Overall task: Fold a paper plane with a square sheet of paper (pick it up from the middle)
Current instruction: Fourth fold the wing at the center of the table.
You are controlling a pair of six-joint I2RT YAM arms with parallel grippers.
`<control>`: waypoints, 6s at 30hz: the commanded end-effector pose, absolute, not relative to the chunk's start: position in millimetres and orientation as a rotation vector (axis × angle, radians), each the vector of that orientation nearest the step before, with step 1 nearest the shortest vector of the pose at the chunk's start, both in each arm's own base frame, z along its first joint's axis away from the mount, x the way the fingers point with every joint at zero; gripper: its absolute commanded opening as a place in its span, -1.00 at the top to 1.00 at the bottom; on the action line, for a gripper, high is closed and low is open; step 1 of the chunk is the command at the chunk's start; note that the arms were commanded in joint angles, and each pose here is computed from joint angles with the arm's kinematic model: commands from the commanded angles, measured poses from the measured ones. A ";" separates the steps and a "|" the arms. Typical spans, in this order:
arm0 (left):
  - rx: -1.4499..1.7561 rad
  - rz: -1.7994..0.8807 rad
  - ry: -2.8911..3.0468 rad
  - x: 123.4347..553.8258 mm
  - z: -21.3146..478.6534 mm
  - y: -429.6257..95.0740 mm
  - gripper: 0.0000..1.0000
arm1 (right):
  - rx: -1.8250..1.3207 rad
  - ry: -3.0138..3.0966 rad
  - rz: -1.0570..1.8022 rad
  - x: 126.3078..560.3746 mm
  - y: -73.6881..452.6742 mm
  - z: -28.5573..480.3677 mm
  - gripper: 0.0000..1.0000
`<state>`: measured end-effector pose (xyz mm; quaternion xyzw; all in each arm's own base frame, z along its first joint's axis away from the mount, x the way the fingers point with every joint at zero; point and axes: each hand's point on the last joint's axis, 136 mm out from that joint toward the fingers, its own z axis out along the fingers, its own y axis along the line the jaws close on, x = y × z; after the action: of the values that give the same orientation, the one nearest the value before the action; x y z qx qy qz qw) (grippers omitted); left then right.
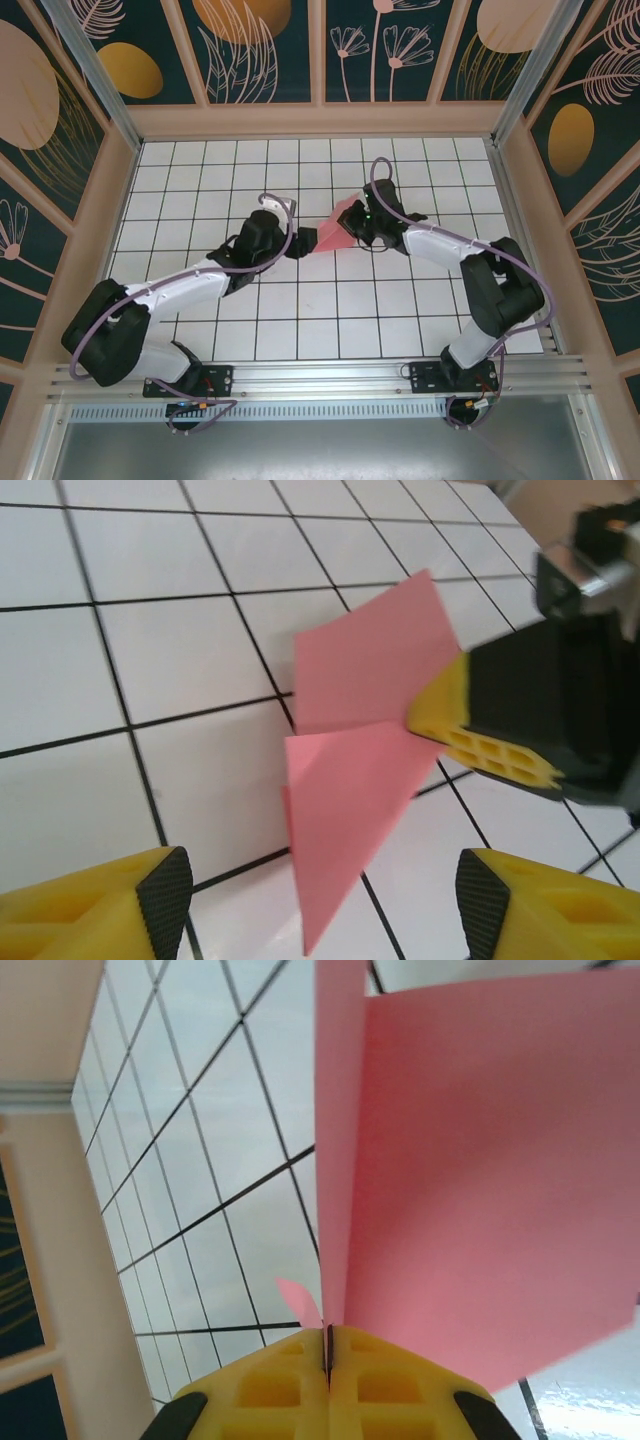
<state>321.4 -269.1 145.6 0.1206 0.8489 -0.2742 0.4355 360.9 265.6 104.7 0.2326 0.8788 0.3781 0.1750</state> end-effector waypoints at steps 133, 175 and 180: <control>0.074 -1.014 2.294 314.4 65.0 -304.1 -0.09 | 0.193 2.750 1.128 339.1 271.8 8.5 0.07; 0.364 -1.129 2.280 303.3 40.1 -338.8 0.87 | -0.088 2.481 1.316 335.3 278.7 72.1 0.11; 0.340 -1.152 2.297 303.5 36.4 -339.7 0.86 | -0.080 2.508 1.264 341.0 276.6 64.3 0.11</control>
<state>306.3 -335.2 38.1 0.1182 0.8601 -0.4132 0.2749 330.2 275.0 55.4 -0.0110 0.8837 0.4460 0.1414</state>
